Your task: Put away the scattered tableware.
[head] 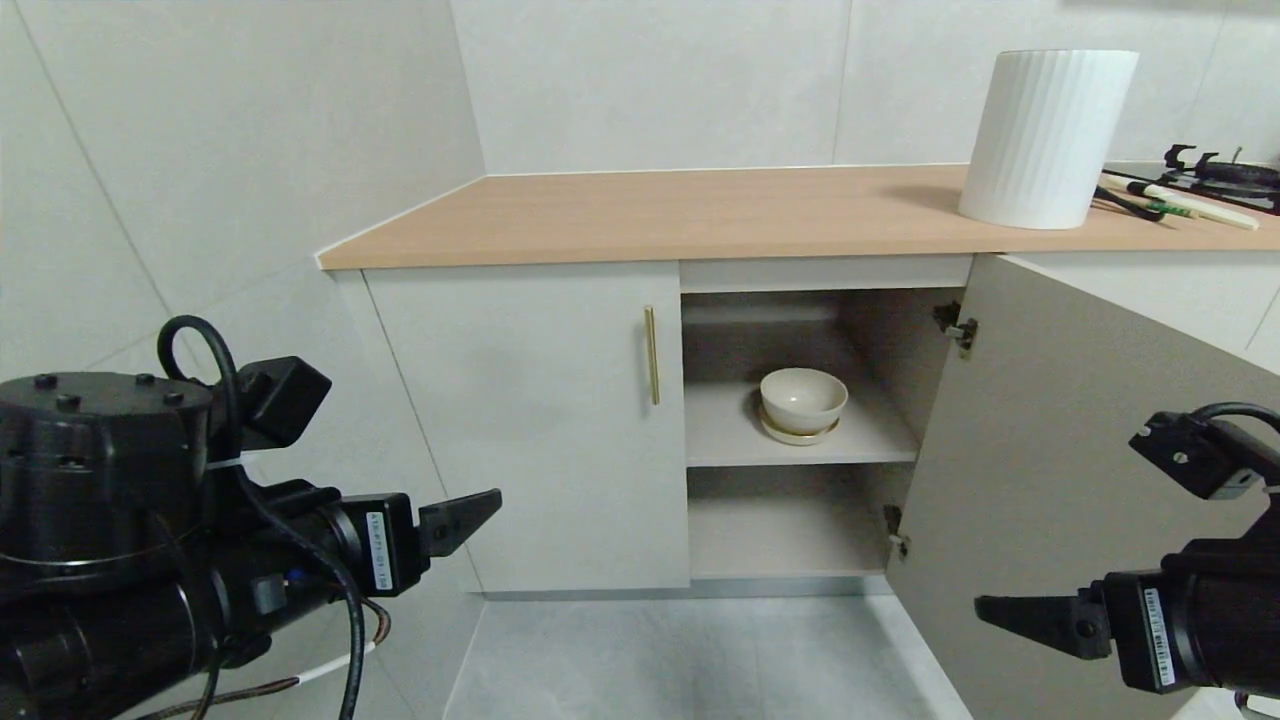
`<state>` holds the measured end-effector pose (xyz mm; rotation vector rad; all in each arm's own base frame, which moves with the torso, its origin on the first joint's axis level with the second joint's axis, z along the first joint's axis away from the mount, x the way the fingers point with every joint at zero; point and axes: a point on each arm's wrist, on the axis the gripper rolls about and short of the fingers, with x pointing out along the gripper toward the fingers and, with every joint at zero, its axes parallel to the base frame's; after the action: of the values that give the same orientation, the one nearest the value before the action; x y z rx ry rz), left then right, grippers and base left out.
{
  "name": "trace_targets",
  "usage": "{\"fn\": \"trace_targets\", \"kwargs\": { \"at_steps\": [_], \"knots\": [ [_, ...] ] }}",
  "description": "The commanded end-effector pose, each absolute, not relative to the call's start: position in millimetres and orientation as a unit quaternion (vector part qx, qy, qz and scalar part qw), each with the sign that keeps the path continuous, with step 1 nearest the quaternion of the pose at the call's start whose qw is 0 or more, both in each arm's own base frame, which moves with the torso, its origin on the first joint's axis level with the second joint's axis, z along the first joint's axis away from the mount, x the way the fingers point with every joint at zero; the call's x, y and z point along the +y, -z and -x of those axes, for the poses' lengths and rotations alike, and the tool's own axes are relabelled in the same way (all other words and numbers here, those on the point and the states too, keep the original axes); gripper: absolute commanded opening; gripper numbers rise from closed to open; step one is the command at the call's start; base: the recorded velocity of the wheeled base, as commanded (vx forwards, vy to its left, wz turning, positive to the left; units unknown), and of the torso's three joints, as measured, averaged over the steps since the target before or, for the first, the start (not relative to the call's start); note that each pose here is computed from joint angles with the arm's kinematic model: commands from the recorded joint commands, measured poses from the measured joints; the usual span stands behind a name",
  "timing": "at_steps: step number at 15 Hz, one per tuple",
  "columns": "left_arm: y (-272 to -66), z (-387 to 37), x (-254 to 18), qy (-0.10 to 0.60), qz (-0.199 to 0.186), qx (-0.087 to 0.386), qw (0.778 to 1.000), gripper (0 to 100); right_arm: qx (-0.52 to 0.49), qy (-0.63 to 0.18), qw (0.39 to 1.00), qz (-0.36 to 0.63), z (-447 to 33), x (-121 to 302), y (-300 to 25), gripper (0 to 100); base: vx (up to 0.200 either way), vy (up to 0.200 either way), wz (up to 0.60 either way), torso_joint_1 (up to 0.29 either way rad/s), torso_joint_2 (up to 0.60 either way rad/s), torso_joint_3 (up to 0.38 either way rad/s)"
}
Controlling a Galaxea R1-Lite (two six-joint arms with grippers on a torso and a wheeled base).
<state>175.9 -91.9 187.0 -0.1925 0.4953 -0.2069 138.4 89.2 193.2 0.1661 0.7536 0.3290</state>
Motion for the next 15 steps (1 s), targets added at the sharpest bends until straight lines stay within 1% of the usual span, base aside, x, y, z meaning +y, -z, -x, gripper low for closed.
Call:
{"fn": "trace_targets", "kwargs": {
  "at_steps": [1,9,11,15],
  "knots": [
    [-185.6,-176.4,-92.5,0.102,0.094,0.247,0.959,100,0.368,-0.160,0.913,-0.079,-139.2,89.9,-192.1,100,-0.200,0.000,0.00,0.002,0.00,0.002],
    [-184.8,-175.7,-93.3,0.105,0.092,0.249,0.958,100,0.367,-0.160,0.913,-0.076,-137.6,88.7,-192.8,100,0.000,0.000,0.00,0.000,0.00,0.000],
    [-184.8,-175.7,-93.2,0.105,0.092,0.249,0.958,100,0.381,-0.155,0.910,-0.056,-132.8,84.8,-192.6,100,0.000,0.000,0.00,0.000,0.00,0.000],
    [-184.5,-175.9,-93.3,0.104,0.092,0.249,0.958,100,0.411,-0.146,0.900,-0.022,-121.2,75.9,-197.8,100,0.000,-0.200,0.00,0.004,0.00,0.005]
  ]
}}
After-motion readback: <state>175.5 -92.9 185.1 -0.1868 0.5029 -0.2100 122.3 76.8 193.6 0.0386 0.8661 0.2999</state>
